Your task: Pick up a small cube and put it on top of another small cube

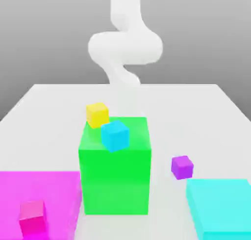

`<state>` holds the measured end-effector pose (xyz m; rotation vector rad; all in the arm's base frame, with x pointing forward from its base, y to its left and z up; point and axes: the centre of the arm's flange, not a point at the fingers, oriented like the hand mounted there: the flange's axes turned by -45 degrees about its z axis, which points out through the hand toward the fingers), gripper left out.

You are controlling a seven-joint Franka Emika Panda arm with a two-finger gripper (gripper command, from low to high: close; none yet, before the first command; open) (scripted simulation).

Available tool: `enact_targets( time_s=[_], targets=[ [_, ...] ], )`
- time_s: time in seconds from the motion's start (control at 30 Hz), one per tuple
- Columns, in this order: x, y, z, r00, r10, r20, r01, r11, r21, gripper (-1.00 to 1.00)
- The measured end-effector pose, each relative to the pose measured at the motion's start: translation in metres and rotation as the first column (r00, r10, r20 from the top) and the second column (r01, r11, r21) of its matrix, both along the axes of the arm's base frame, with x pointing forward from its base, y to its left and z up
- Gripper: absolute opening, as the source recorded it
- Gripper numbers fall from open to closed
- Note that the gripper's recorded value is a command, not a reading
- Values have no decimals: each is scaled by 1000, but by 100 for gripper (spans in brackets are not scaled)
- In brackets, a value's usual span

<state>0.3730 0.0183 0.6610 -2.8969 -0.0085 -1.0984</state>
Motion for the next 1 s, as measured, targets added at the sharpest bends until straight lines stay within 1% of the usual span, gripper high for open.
enact_targets(
  time_s=[0.13, 0.2, 0.3, 0.4, 0.47, 0.6, 0.63, 0.7, 0.97, 1.0],
  targets=[
    [31, 42, -99, 988, 59, -145, -55, 998, 37, 0],
    [36, 65, -149, 972, 87, -216, -79, 996, 47, 0],
    [29, 99, -224, 939, 124, -321, -113, 992, 52, 0],
    [6, 129, -300, 892, 152, -426, -148, 988, 44, 0],
    [-20, 146, -351, 852, 165, -497, -173, 984, 29, 0],
    [-86, 161, -439, 766, 164, -622, -225, 974, -20, 0],
    [-100, 160, -454, 749, 161, -642, -235, 971, -31, 0],
    [-109, 161, -472, 736, 161, -658, -244, 969, -37, 0],
    [-113, 161, -524, 731, 162, -663, -247, 968, -36, 0],
    [-114, 160, -530, 731, 160, -663, -247, 968, -39, -100]
  ],
)
